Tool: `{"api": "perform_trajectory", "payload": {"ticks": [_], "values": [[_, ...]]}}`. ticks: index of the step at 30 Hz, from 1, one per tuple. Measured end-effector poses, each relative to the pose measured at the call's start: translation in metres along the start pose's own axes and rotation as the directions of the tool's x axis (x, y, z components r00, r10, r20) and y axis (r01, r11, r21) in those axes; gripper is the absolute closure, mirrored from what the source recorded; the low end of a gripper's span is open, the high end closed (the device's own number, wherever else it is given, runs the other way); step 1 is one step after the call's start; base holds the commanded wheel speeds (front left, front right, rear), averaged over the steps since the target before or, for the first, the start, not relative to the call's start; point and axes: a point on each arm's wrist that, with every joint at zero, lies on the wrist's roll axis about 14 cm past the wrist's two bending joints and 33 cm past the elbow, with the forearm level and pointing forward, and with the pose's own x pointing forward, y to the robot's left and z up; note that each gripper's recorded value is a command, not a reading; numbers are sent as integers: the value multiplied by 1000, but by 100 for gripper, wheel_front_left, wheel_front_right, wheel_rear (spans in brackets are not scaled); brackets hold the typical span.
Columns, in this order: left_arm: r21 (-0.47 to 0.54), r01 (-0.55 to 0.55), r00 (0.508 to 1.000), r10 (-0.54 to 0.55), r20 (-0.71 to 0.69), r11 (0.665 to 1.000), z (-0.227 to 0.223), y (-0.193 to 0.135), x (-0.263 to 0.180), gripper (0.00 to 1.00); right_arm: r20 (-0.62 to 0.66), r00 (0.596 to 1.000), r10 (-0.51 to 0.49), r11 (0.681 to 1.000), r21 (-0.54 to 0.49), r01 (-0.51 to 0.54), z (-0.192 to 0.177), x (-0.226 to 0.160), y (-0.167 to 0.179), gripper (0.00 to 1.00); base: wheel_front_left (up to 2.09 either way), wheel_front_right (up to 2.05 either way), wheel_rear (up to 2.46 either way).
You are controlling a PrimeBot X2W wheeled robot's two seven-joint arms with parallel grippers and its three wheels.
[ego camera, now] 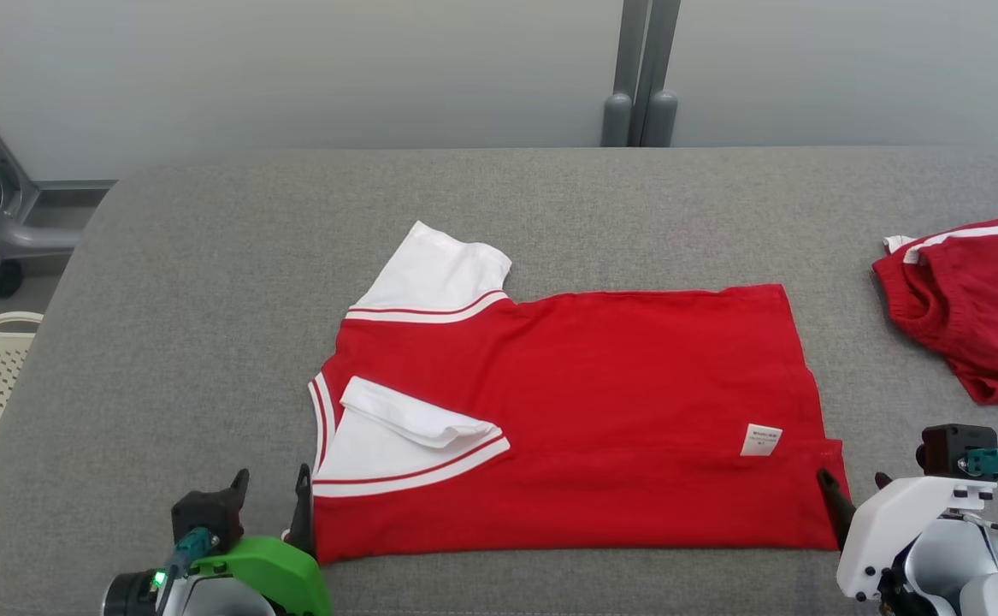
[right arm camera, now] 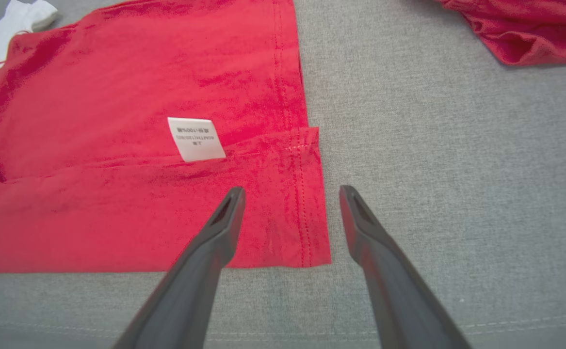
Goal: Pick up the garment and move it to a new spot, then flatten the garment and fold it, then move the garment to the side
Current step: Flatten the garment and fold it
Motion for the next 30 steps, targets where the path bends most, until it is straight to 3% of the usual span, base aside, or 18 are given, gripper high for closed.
{"api": "perform_trajectory", "payload": {"ticks": [5,10,16,23,30], "values": [[-69,-21,990,30,140,997,36,7,-4,0,172,984,41,999,-26,-37,30,-6,15,0,0,0,0],[-116,-8,962,39,270,993,72,8,-17,0,338,936,97,995,-13,-99,55,-14,33,0,0,0,0],[-119,11,916,38,398,993,103,10,-40,0,445,884,140,988,-7,-154,70,-21,48,0,0,0,0],[-103,34,914,11,407,994,93,11,-62,0,542,818,193,978,-45,-201,84,-36,68,0,0,0,0],[-66,64,931,-36,364,996,74,5,-73,0,555,805,207,978,-87,-192,79,-43,72,0,0,0,0]]}}
